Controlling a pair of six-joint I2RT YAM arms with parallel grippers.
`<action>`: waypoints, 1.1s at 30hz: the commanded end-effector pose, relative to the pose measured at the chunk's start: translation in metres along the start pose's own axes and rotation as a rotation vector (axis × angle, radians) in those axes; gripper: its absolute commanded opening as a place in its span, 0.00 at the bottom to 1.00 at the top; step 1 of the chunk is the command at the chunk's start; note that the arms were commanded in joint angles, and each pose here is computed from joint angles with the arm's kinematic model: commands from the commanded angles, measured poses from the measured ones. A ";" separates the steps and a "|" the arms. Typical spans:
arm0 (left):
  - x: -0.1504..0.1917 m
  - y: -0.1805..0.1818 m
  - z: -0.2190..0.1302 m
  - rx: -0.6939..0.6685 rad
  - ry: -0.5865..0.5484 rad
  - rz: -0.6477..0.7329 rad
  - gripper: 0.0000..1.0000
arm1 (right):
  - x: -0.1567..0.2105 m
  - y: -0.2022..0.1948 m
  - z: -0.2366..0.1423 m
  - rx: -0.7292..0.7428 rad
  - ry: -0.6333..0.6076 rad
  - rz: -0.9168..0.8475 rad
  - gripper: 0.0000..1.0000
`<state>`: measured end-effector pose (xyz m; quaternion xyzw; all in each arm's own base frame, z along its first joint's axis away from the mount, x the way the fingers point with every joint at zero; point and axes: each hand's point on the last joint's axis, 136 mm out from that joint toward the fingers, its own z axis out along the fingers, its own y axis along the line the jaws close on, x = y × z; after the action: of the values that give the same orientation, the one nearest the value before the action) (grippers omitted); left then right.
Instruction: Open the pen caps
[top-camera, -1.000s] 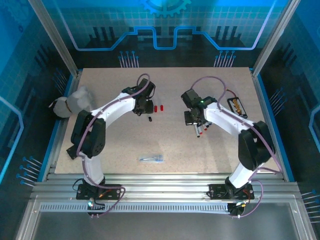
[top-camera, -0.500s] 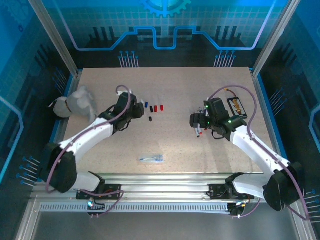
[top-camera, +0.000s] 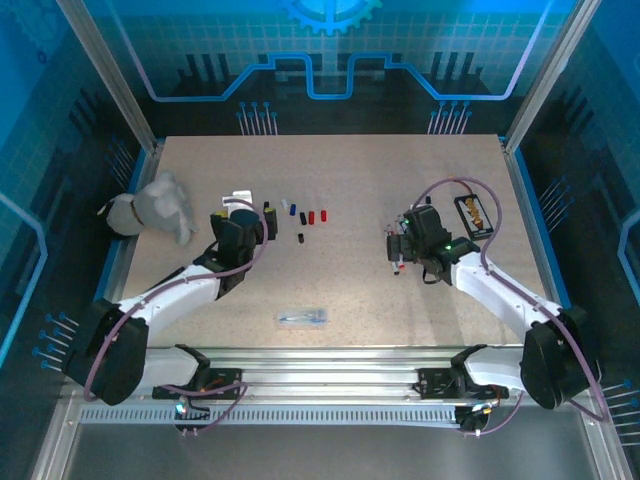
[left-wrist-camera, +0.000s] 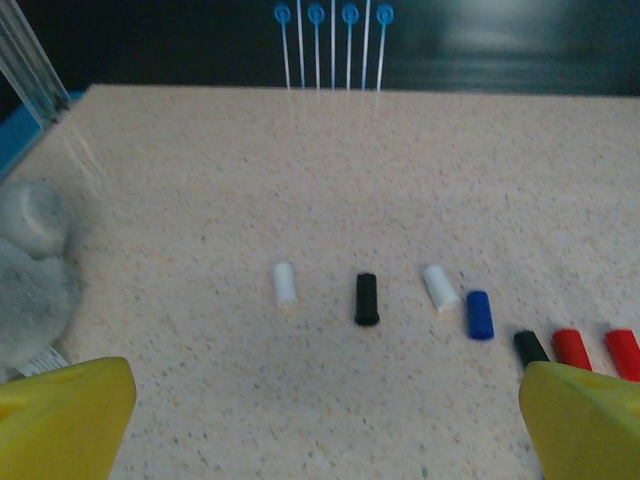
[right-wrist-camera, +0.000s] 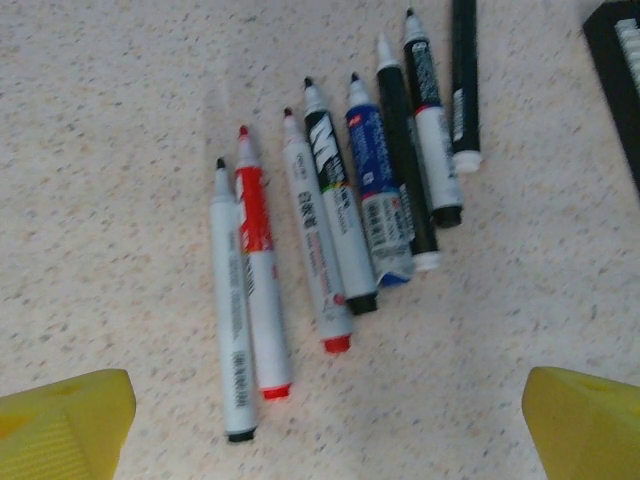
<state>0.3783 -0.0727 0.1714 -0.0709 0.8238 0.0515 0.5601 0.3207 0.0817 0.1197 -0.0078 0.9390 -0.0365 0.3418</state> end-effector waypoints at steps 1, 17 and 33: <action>-0.013 0.022 -0.003 -0.079 -0.104 0.012 0.99 | -0.031 -0.017 0.007 0.107 -0.153 -0.017 1.00; 0.037 0.105 0.019 -0.272 -0.079 -0.003 0.99 | -0.047 -0.023 0.010 0.076 -0.326 -0.037 1.00; 0.058 0.082 0.046 0.003 -0.118 -0.029 0.99 | -0.053 -0.079 0.045 0.214 -0.516 -0.003 1.00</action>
<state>0.3741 0.0271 0.0940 -0.1112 0.7933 0.0713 0.5943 0.3772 0.0015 0.1104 0.0237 0.8386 -0.1307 0.5283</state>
